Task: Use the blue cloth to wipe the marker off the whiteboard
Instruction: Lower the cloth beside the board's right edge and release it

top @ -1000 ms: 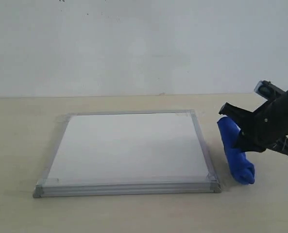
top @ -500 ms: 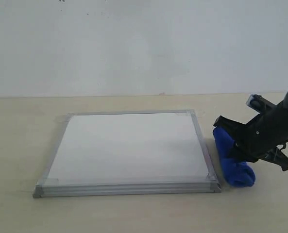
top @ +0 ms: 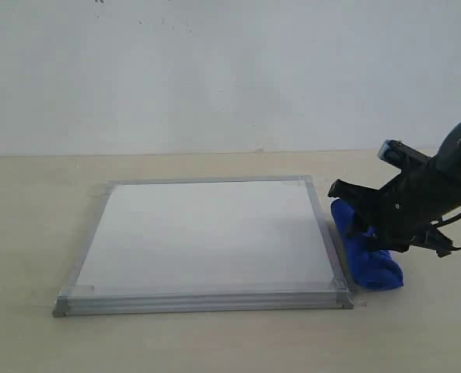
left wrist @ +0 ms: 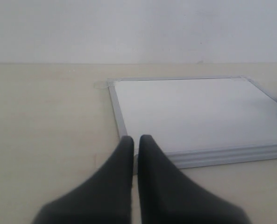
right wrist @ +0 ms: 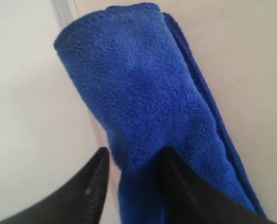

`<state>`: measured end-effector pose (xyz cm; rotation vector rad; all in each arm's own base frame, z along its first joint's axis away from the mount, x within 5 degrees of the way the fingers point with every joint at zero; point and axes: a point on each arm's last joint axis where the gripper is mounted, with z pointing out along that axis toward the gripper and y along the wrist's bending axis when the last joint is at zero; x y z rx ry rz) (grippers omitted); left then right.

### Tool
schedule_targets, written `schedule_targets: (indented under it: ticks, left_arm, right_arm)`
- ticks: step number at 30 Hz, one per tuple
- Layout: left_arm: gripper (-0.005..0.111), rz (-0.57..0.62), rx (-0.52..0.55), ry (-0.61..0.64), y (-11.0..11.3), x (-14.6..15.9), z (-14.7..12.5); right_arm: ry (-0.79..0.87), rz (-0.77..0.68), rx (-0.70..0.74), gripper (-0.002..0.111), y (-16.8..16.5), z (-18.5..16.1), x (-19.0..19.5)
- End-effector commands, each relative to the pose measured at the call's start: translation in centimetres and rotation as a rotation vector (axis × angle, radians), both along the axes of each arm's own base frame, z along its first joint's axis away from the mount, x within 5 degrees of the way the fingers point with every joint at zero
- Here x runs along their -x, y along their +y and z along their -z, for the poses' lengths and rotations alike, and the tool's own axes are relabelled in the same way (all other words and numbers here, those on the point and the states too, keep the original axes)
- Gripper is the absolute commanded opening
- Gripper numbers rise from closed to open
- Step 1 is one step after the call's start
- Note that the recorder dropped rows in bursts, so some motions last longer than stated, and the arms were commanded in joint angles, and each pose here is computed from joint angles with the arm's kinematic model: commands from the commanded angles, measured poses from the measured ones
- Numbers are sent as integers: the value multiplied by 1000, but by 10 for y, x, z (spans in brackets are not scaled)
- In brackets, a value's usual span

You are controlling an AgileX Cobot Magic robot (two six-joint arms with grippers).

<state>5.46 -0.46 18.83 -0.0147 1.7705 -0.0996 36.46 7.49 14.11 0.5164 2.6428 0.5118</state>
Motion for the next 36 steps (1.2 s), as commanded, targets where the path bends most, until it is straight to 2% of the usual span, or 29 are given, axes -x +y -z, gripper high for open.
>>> schedule_targets:
  ticks: [1, 4, 8, 12, 16, 19, 22, 30, 32, 36]
  left_arm:
    - [4, -1, -5, -3, 0, 0, 1]
    - [4, -1, -5, -3, 0, 0, 1]
    - [4, -1, -5, -3, 0, 0, 1]
    - [4, -1, -5, -3, 0, 0, 1]
    - [4, -1, -5, -3, 0, 0, 1]
    - [4, -1, -5, -3, 0, 0, 1]
    - [4, -1, -5, -3, 0, 0, 1]
    - [4, -1, -5, -3, 0, 0, 1]
    - [4, -1, -5, -3, 0, 0, 1]
    - [4, -1, -5, -3, 0, 0, 1]
  right_arm:
    - [-5, -19, -21, 63, 6, -8, -6]
    - [26, -44, -45, 61, 9, -13, -7]
    - [54, -86, -70, 49, 13, -22, -10]
    - [42, -121, -52, 29, 14, -27, -13]
    - [28, -154, -5, 0, 12, -28, -14]
    - [18, -187, 66, 0, 7, -25, -15]
    - [61, -161, 114, 0, 0, -15, -15]
    - [133, -194, 140, 0, -2, 4, -14]
    - [137, -230, 156, 0, -3, 3, -12]
    - [106, -313, 173, 0, -2, -21, -5]
